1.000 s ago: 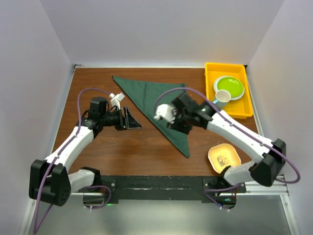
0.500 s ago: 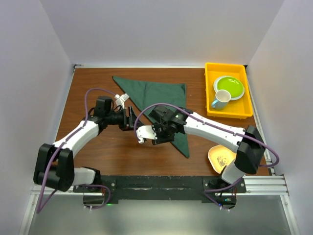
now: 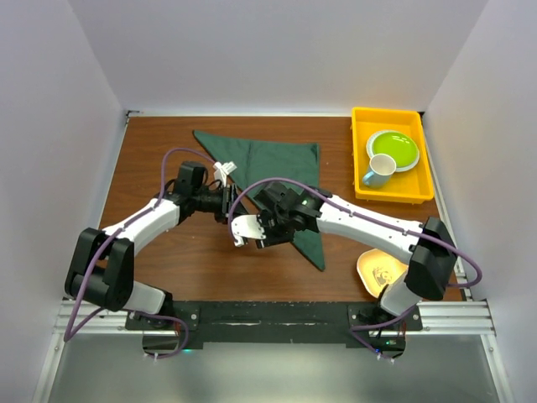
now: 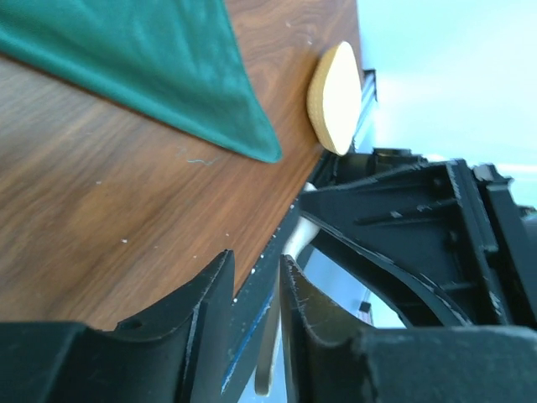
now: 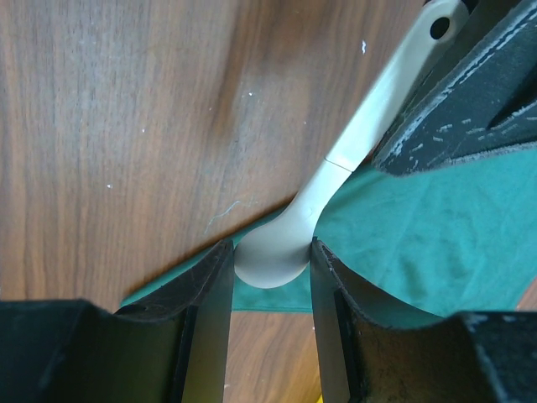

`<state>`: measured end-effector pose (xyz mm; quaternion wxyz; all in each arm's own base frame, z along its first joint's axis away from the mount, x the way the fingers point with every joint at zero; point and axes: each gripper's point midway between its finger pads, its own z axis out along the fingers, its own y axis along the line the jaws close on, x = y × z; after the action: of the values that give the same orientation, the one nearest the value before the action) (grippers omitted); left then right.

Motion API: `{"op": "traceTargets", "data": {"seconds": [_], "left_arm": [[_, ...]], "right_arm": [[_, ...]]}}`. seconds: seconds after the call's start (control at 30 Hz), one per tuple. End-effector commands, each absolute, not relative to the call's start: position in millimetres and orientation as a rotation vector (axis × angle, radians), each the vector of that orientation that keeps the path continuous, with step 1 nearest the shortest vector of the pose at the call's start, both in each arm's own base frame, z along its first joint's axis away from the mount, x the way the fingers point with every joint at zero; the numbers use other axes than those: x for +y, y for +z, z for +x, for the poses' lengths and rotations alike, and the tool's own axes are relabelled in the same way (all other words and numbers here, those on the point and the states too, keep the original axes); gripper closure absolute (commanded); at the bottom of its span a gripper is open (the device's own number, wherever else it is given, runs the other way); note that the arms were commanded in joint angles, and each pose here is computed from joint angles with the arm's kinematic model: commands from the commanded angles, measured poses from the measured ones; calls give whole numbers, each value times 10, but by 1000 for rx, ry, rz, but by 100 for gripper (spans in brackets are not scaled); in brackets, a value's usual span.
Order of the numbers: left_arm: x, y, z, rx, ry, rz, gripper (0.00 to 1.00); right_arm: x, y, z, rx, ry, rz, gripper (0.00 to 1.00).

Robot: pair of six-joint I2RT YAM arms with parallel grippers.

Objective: Fold the napkin, place the utensils inside, and roll it up
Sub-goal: Place the utensil onto the napkin

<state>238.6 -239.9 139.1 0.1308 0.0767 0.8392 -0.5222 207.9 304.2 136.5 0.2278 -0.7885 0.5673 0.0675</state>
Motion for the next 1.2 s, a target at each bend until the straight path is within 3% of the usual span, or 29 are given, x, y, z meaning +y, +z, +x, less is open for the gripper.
{"op": "traceTargets", "data": {"seconds": [0.0, 0.13, 0.17, 0.23, 0.3, 0.47, 0.63, 0.97, 1.17], "left_arm": [[-2457, 1666, 2336, 2331, -1612, 344, 58], [-2451, 1702, 2259, 2319, -1641, 358, 46], [-2446, 1704, 2249, 2317, -1637, 363, 46], [-2430, 1677, 2250, 2332, -1613, 350, 56], [-2388, 1616, 2262, 2378, -1567, 319, 55], [-1660, 1417, 2762, 2462, -1065, -55, 30], [-774, 1455, 2934, 2513, -492, -305, 25], [-748, 1394, 2809, 2510, -498, -313, 24], [-746, 1365, 2762, 2520, -496, -307, 25]], "right_arm": [[3157, 1484, 2060, 1537, 242, -2085, 100], [3134, 1428, 2040, 1549, 251, -2080, 100], [3120, 1412, 2040, 1557, 249, -2080, 100], [3101, 1383, 2026, 1569, 251, -2081, 100], [3092, 1349, 2007, 1593, 265, -2070, 100], [3073, 1207, 2111, 1798, 323, -1922, 100], [3047, 944, 2420, 2078, 371, -1769, 100], [3243, 705, 3354, 2359, 283, -1575, 100], [3408, 671, 3652, 2358, 291, -1502, 100]]}}
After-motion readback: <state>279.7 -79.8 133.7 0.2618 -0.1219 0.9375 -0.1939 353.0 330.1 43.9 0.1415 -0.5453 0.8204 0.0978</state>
